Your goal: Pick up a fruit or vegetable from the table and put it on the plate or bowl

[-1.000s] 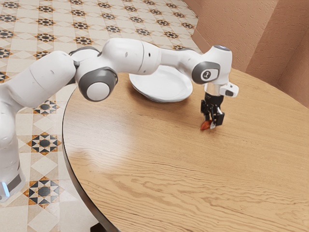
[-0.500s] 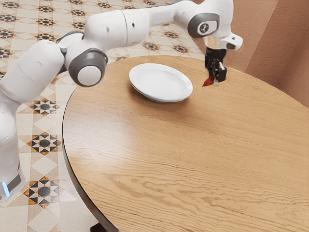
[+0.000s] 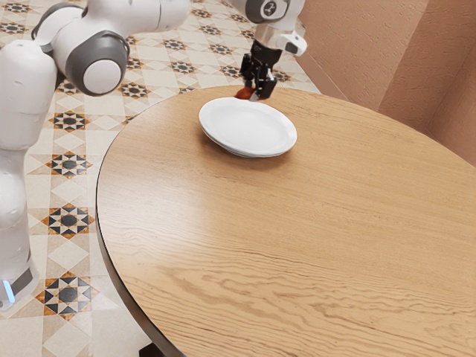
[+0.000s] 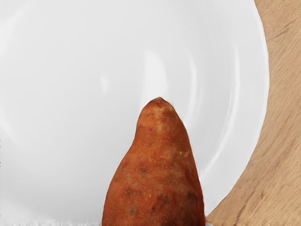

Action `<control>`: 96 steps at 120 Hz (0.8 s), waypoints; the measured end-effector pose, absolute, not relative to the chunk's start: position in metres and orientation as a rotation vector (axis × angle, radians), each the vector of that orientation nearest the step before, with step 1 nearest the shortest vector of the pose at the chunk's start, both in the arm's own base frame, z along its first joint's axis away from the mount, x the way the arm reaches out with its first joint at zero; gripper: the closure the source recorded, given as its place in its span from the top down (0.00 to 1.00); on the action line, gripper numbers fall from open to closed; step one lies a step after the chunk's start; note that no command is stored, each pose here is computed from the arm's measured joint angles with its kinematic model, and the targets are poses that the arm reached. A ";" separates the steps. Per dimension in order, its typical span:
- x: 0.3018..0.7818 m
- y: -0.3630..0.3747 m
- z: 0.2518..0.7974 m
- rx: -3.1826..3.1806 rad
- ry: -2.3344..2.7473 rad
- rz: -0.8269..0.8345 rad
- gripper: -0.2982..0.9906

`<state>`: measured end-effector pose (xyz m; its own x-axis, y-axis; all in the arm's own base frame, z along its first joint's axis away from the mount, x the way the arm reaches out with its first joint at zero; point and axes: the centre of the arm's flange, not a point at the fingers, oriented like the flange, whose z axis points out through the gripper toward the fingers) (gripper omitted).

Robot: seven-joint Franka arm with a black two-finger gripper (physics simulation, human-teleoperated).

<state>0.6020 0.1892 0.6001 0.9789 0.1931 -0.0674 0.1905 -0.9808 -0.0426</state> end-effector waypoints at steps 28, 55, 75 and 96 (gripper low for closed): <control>0.599 0.191 0.596 -3.108 -0.259 0.141 0.62; 0.600 0.187 0.596 -3.126 -0.215 0.135 0.74; 0.610 0.157 0.607 -3.137 -0.115 0.059 0.76; 0.612 0.156 0.612 -3.149 -0.113 0.011 0.77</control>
